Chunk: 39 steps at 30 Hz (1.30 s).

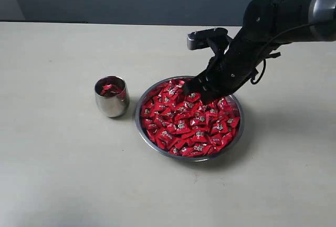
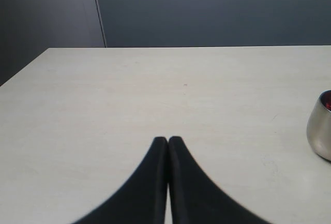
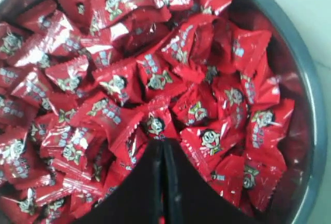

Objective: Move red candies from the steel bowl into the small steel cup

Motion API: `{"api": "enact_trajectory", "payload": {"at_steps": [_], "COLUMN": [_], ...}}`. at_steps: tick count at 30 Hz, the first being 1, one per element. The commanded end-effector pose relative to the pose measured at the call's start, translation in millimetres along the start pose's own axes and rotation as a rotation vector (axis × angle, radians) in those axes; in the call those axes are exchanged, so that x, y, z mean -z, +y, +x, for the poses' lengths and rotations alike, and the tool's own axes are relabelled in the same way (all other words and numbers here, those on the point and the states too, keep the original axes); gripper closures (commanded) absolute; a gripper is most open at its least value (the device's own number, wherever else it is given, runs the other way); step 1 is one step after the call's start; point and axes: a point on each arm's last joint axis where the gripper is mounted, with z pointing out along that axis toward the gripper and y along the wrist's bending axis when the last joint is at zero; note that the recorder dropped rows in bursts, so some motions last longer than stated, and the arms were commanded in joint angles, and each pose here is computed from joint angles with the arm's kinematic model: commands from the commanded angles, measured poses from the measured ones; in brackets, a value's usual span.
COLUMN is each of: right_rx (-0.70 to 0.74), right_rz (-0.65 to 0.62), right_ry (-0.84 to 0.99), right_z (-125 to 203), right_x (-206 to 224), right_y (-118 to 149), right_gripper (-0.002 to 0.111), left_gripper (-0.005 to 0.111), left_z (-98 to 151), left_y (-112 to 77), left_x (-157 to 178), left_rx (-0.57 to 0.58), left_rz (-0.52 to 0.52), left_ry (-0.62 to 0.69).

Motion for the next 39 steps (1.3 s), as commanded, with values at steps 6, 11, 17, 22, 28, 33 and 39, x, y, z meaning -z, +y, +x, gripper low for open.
{"api": "enact_trajectory", "payload": {"at_steps": [6, 11, 17, 22, 28, 33, 39], "right_rx": [-0.051, -0.049, -0.060, -0.066, -0.205, -0.265, -0.301], "right_rz": [0.007, 0.005, -0.003, -0.003, 0.003, -0.050, -0.204], "right_ry": [-0.020, -0.022, -0.014, -0.013, -0.023, -0.011, -0.035], "right_z": [24.5, 25.0, 25.6, 25.7, 25.8, 27.7, 23.1], "right_x": [0.7, 4.1, 2.8, 2.9, 7.2, 10.6, 4.2], "right_y": [-0.3, 0.6, 1.0, 0.5, -20.6, -30.3, -19.6], "right_gripper": [0.109, 0.109, 0.105, 0.070, 0.069, 0.075, 0.069], "left_gripper": [0.106, 0.106, 0.106, 0.106, 0.106, 0.106, 0.106], "left_z": [0.9, 0.9, 0.9, 0.9, 0.9, 0.9, 0.9], "left_y": [0.1, 0.1, 0.1, 0.1, 0.1, 0.1, 0.1], "left_x": [0.0, 0.0, 0.0, 0.0, 0.0, 0.0, 0.0], "left_rx": [0.002, 0.002, 0.002, 0.002, 0.002, 0.002, 0.002], "left_rz": [-0.001, -0.001, -0.001, -0.001, -0.001, -0.001, -0.001], "left_ry": [-0.002, -0.002, -0.002, -0.002, -0.002, -0.002, -0.002]}}
